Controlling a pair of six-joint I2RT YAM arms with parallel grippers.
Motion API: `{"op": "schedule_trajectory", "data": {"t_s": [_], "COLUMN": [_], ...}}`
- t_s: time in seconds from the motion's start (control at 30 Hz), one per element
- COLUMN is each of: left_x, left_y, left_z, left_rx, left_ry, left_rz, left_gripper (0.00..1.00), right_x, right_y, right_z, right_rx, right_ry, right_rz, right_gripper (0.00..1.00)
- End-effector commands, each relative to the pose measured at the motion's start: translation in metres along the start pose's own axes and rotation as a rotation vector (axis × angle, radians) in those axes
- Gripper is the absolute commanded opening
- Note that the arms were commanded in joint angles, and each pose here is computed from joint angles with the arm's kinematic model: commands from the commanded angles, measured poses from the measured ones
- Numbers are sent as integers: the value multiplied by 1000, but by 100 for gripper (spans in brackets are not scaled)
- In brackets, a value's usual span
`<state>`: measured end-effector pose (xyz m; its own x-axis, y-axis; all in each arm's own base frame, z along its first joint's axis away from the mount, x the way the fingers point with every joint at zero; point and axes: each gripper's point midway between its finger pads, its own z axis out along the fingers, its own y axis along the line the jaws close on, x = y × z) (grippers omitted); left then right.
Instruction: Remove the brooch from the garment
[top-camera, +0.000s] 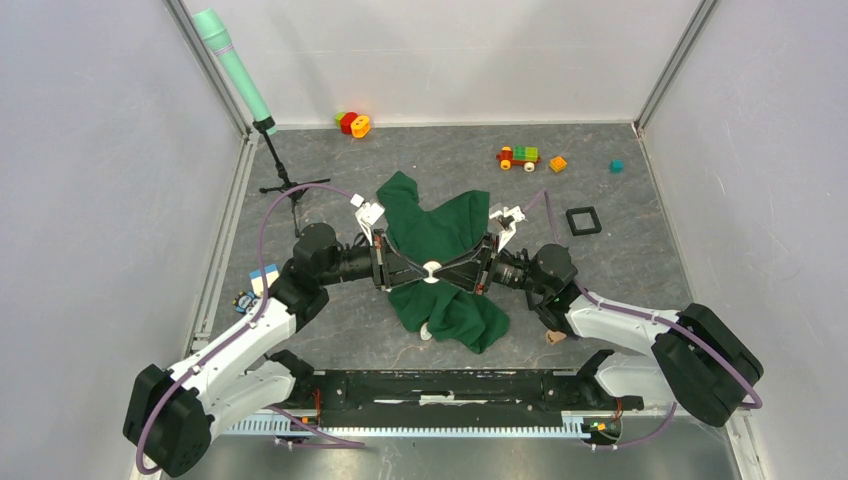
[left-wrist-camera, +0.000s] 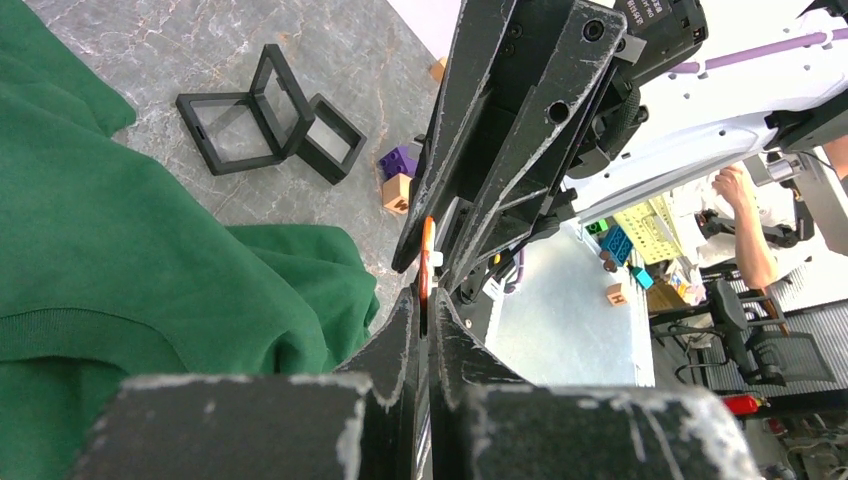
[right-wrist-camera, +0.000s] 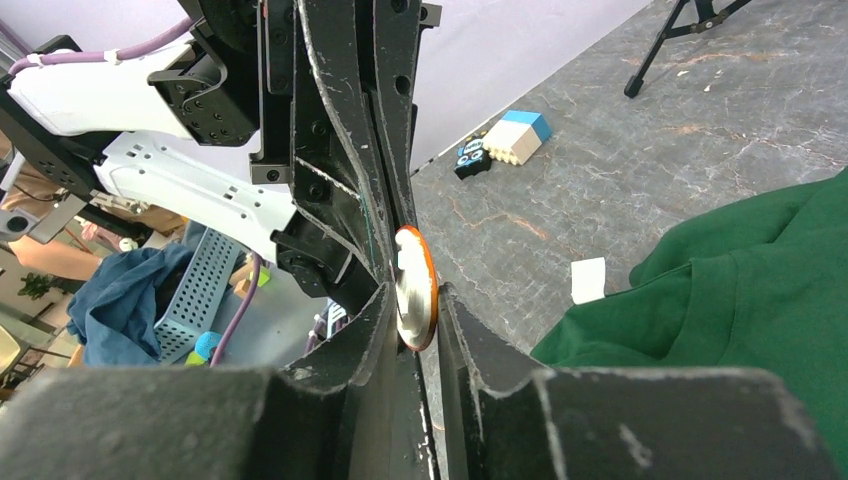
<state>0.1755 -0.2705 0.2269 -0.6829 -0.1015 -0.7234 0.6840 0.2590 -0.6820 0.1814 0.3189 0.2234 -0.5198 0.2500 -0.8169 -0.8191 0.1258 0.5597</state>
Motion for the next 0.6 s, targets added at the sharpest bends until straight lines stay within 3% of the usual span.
{"op": "schedule_trajectory", "data": {"t_s": [0.0,0.57], "left_x": [-6,-5], "left_y": [-15,-21], "left_z": [1,0], "left_rx": [60,86], "left_ry": [-11,1], "left_rz": [22,34], "left_gripper": [2,2], "right_x": [-13,-7], "right_y": [14,-3], "right_z": [9,12], "right_rx": [-52,26], "right_ry": [-21,7], "right_rz": [-55,-23], "right_gripper": [26,14]}}
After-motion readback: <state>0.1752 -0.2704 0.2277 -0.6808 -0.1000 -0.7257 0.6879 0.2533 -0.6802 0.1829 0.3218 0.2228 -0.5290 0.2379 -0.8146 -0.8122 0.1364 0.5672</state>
